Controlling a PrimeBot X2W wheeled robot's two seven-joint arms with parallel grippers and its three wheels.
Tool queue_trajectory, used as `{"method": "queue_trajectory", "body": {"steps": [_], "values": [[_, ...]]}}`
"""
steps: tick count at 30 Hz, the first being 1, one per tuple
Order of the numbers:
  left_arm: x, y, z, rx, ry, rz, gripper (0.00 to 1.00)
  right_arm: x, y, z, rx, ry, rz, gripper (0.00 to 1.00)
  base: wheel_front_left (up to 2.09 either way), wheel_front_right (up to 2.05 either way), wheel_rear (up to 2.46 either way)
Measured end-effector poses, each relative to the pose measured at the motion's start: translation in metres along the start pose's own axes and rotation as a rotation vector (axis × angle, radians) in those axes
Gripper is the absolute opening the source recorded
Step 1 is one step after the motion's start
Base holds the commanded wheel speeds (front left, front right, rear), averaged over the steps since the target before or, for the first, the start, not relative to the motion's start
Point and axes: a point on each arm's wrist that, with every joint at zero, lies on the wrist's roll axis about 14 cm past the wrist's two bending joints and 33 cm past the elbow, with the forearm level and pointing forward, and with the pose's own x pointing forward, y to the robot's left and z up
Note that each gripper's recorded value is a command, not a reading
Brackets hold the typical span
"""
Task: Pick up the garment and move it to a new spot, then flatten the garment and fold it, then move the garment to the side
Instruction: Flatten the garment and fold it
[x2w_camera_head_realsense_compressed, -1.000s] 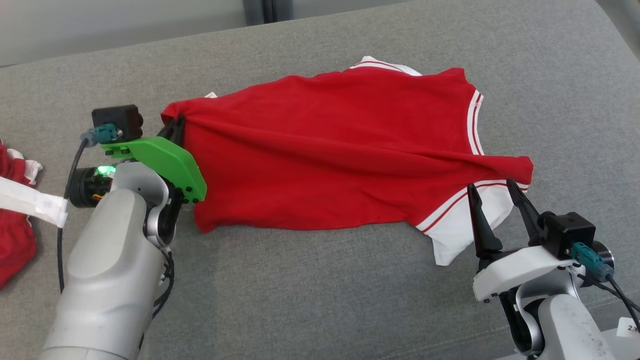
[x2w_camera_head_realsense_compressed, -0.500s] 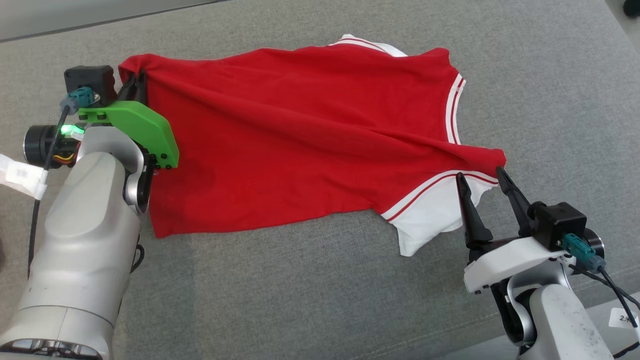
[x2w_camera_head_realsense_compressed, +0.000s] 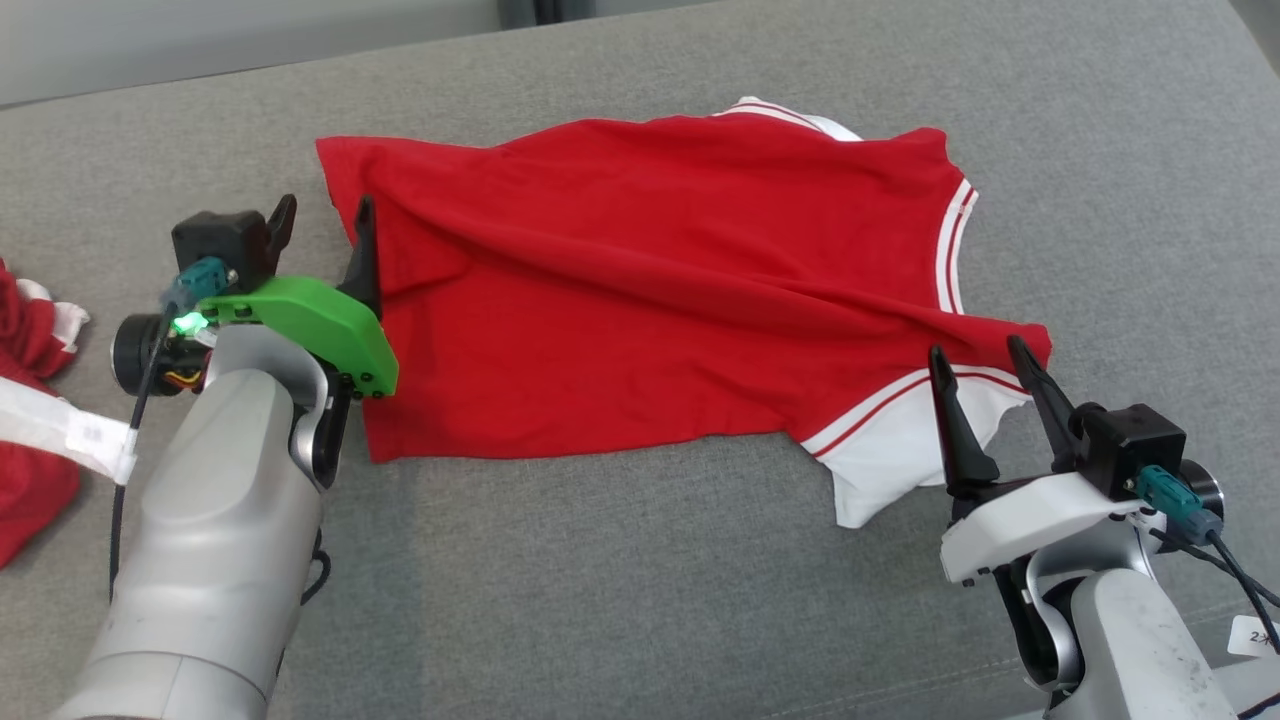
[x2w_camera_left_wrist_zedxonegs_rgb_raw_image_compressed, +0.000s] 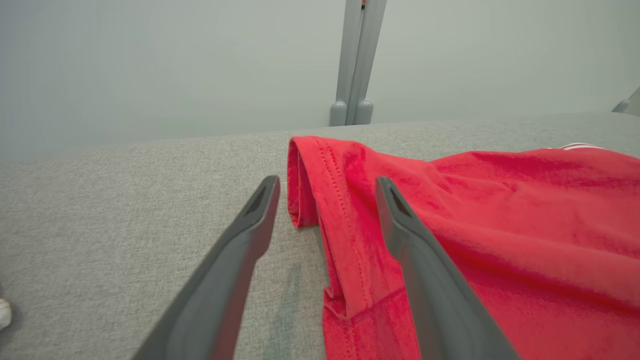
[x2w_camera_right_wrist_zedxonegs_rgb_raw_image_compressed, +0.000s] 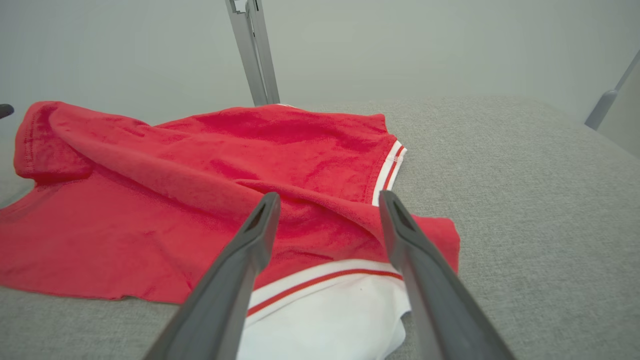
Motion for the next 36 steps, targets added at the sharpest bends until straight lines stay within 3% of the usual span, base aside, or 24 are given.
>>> {"method": "queue_trajectory", "body": {"steps": [7,15,25,36], "values": [[-0.045,-0.002,0.044,-0.062,-0.218,-0.027,1.00,-0.002,0.008,0.012,-0.002,-0.028,0.024,1.00,0.00,0.00,0.00],[-0.122,0.002,0.043,-0.078,-0.318,0.023,1.00,-0.009,0.019,0.025,-0.003,-0.048,0.054,1.00,0.00,0.00,0.00],[-0.183,0.013,0.020,-0.065,-0.308,0.101,1.00,-0.018,0.031,0.024,0.006,-0.029,0.088,1.00,0.00,0.00,0.00],[-0.205,0.034,0.013,-0.098,-0.318,0.200,1.00,-0.017,0.036,0.022,0.008,-0.012,0.102,1.00,0.00,0.00,0.00]]}}
